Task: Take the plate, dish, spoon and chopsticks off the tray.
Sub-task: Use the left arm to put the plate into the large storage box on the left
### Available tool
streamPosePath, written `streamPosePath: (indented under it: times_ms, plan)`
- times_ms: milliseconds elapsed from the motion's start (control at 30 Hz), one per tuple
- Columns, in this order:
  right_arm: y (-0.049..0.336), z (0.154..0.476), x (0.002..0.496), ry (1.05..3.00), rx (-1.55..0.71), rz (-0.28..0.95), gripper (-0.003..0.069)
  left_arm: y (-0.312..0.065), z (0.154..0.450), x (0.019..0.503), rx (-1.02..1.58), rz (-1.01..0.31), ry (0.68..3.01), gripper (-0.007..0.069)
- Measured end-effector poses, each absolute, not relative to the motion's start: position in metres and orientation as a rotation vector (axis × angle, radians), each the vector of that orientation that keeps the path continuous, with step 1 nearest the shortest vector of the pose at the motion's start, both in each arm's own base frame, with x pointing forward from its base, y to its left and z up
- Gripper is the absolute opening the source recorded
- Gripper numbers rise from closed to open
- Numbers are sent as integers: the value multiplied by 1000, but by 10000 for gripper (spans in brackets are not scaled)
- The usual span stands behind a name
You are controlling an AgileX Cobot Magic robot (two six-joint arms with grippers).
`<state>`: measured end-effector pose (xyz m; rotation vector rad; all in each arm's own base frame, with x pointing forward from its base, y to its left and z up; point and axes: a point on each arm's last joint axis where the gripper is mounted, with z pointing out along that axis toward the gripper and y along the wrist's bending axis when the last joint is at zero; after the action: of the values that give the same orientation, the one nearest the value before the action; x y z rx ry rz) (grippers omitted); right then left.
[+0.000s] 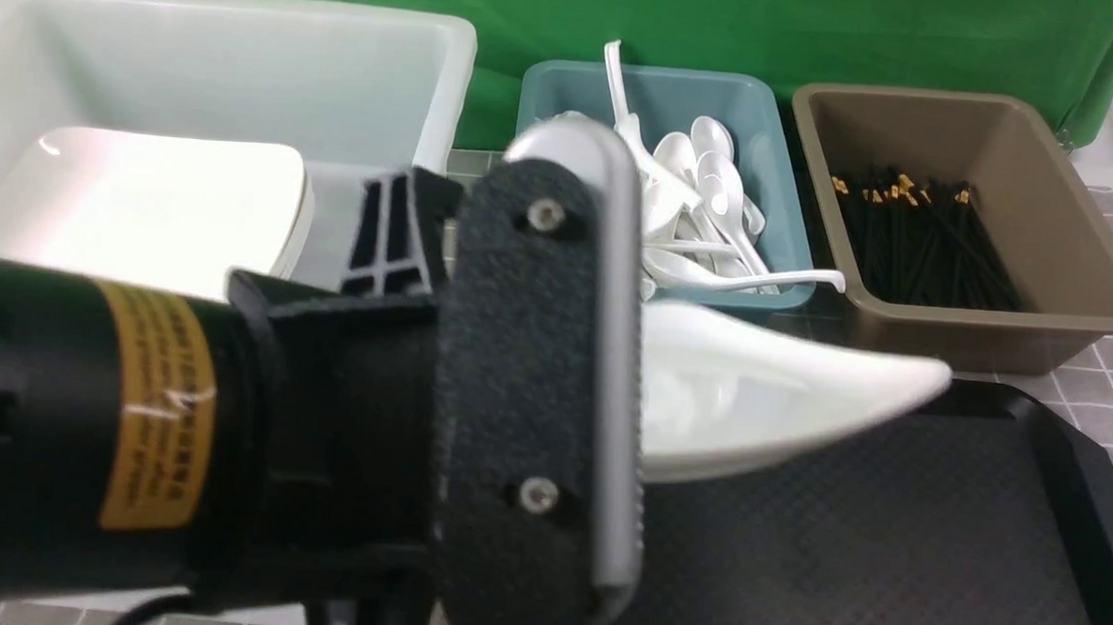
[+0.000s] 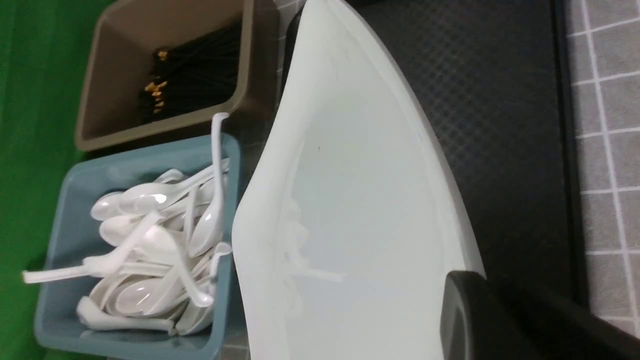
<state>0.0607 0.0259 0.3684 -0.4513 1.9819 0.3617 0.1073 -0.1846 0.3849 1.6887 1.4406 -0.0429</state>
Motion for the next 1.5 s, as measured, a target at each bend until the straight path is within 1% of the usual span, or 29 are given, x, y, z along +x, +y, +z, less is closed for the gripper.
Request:
streamPosePath:
  times_ms: [167,367,633,700,833,1033,1100,1167,1233,1367,1500]
  plan:
    - [26,369,61,1982,-445,365,91,-178,391,109,1650,9,1434,34]
    - [26,369,61,1980,-427,383,91,-172,394,117,1606,138,1448,34]
    - [26,369,61,1979,-426,386,91,-167,399,124,1566,259,1431,35]
    - [26,369,61,1979,-426,386,91,-162,401,128,1543,315,1445,35]
    - [26,369,61,1979,-426,386,91,-154,401,135,1508,366,1490,35]
    - [26,369,61,1979,-426,386,91,-133,401,155,1399,452,1616,36]
    - [26,369,61,1979,-426,386,91,-119,401,166,1338,514,1670,36]
    - [26,369,61,1979,-426,386,91,-114,402,170,1312,541,1690,36]
    - [26,369,61,1979,-426,386,91,-96,403,181,1235,608,1746,36]
    - [26,369,61,1979,-426,386,91,-76,401,196,1170,690,1809,36]
    - [26,369,61,1979,-426,386,91,-61,392,215,1134,717,1881,36]
